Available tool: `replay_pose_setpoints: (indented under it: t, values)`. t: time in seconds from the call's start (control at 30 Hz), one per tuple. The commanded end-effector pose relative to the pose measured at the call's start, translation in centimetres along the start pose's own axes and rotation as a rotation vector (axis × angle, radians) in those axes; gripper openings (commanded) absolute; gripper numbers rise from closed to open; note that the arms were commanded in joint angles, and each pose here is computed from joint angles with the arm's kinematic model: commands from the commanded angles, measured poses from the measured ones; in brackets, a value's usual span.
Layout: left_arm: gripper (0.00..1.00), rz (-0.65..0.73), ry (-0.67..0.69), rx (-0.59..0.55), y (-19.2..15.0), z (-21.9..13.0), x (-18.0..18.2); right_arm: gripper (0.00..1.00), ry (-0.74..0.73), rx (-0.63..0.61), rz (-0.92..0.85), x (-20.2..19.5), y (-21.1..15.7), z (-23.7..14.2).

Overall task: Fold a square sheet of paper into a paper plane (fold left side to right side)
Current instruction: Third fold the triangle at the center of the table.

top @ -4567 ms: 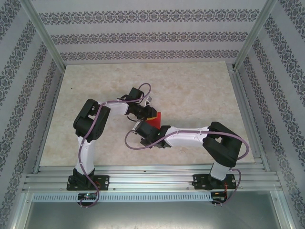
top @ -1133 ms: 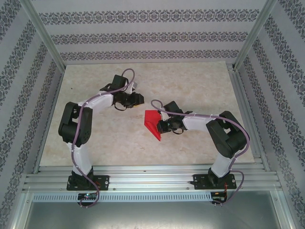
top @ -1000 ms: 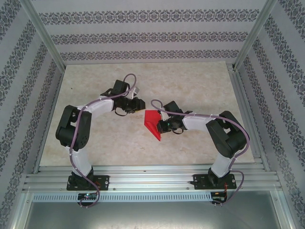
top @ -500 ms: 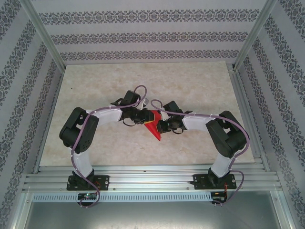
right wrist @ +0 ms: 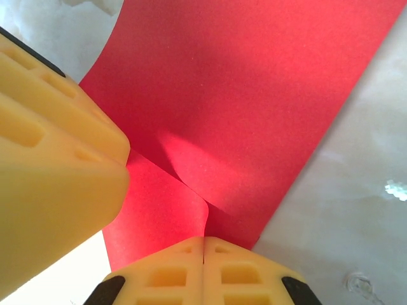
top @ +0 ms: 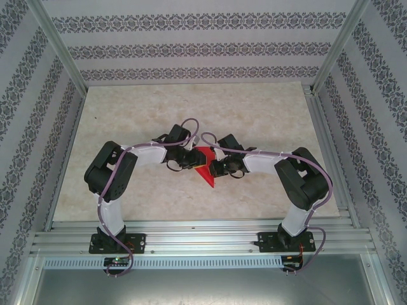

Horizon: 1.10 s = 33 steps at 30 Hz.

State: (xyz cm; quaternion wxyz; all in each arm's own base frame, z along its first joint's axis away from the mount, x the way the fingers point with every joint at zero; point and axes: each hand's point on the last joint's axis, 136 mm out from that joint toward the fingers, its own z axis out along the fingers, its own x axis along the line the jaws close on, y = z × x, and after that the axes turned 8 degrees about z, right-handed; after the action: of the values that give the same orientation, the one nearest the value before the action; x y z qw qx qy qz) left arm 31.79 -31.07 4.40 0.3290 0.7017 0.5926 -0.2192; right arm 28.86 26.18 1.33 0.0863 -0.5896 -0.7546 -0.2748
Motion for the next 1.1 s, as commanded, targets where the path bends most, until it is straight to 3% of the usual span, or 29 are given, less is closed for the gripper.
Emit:
replay_pose_setpoints:
  t: [0.0, 0.7, 0.93, 1.07]
  values:
    - [0.26, 0.009, 0.049, 0.025, -1.3, 0.3, 1.2, 0.00, -0.074, 0.089, 0.008, -1.8, -2.5, 1.3]
    - [0.26, 0.009, 0.131, 0.066, -2.8, 0.6, 3.5, 0.01, -0.053, 0.066, 0.012, -1.0, -1.3, 0.7]
    - [0.25, -0.004, 0.200, 0.100, -4.3, 1.0, 5.8, 0.19, -0.009, -0.042, 0.037, 0.7, 2.2, -2.6]
    - [0.24, -0.011, 0.216, 0.106, -4.9, 1.1, 6.5, 0.23, -0.003, -0.085, 0.049, 1.2, 2.9, -4.6]
